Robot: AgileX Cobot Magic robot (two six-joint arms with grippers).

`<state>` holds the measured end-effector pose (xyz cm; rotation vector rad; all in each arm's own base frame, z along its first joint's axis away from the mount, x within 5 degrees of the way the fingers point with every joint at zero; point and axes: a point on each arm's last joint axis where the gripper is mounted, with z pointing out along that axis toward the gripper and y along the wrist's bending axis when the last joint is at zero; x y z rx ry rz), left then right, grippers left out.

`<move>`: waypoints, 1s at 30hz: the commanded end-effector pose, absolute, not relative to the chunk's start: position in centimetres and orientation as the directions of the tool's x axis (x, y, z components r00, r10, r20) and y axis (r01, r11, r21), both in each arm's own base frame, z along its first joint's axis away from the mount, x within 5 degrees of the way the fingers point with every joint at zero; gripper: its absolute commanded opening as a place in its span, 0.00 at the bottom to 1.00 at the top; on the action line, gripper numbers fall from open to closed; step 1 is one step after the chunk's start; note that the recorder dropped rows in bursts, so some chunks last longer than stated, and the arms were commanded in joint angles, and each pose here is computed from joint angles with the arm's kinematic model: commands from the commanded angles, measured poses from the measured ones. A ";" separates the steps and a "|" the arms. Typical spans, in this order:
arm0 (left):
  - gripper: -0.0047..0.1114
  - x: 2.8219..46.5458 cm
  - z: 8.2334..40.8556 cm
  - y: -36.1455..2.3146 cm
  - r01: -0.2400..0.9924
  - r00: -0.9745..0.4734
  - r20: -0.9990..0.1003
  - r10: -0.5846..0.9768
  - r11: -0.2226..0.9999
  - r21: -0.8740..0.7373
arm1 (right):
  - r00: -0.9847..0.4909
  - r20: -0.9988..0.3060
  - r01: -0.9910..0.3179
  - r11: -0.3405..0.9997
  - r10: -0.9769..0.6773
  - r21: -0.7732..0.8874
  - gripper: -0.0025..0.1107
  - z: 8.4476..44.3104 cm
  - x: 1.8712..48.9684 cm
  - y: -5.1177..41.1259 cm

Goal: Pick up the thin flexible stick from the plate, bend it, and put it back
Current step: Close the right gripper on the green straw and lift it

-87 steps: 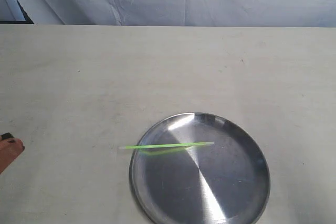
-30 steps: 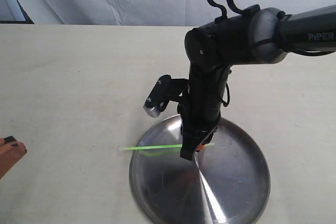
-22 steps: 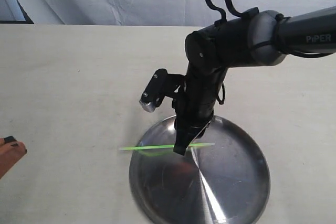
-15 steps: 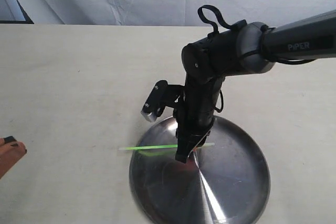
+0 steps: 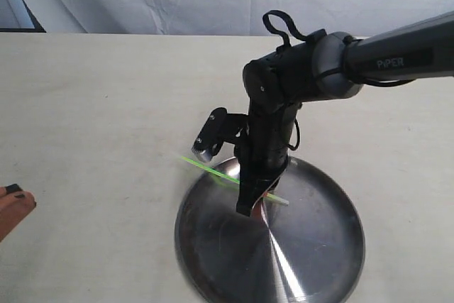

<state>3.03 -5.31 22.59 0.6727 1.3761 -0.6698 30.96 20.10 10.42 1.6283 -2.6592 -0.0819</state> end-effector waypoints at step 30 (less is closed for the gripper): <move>0.04 3.0 22.4 -5.3 0.768 0.077 -0.996 -0.034 0.639 0.037 | -0.623 -0.207 -0.780 0.578 -0.754 0.241 0.01 18.7 26.0 19.5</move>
